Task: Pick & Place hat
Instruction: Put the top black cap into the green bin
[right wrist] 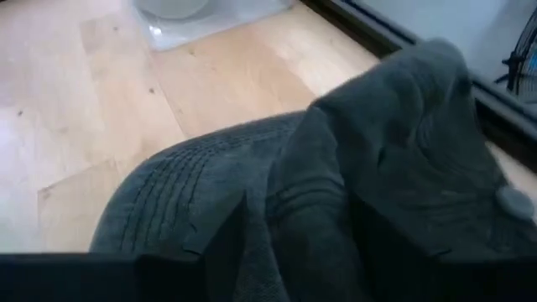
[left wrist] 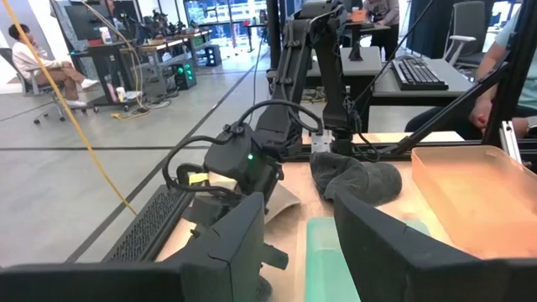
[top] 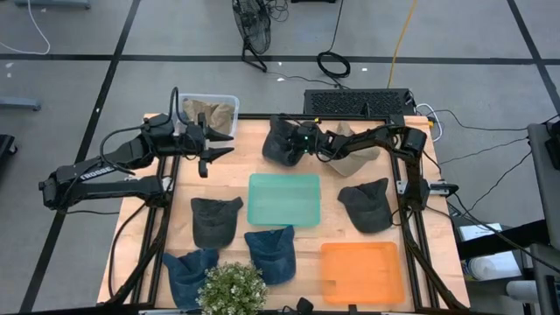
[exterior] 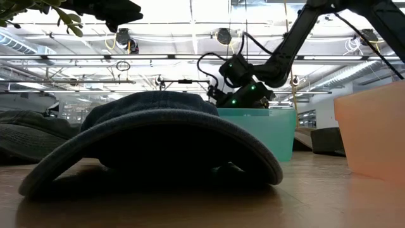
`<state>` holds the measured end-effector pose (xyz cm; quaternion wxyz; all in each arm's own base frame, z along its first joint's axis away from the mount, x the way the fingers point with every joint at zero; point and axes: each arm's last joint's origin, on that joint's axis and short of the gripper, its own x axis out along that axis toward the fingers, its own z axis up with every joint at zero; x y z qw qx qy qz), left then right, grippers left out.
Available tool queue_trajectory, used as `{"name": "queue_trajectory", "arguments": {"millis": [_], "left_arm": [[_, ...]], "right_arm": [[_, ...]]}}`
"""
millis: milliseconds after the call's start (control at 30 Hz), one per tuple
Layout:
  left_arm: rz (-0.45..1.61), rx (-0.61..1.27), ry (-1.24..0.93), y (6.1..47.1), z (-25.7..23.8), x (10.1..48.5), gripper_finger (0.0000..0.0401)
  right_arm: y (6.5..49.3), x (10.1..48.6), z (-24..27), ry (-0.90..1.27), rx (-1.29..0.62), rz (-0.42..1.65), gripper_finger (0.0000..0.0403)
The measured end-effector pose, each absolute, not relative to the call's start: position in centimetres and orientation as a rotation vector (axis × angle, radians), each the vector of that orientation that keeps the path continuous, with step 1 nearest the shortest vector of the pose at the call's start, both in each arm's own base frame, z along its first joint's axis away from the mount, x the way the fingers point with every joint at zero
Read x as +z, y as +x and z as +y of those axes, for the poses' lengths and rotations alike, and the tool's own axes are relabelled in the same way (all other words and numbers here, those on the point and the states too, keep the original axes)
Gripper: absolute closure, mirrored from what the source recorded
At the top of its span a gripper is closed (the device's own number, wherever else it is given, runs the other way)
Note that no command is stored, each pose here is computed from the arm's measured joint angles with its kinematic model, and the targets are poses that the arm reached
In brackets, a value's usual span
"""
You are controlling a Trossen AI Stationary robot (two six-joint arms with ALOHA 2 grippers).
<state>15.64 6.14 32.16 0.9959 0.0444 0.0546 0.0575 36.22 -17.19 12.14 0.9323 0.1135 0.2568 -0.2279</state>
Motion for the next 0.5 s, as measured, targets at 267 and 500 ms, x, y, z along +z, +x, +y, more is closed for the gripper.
{"name": "queue_trajectory", "arguments": {"millis": [267, 500], "left_arm": [[0.118, 0.115, 0.09, 15.64, 6.15, 32.08, 0.0242], [0.121, 0.115, 0.087, 15.63, 6.14, 32.04, 0.0242]], "right_arm": [[36.23, 12.09, -17.18, 0.253, -0.471, 0.524, 0.0246], [36.24, 12.09, -17.17, 0.223, -0.457, 0.531, 0.0366]]}}
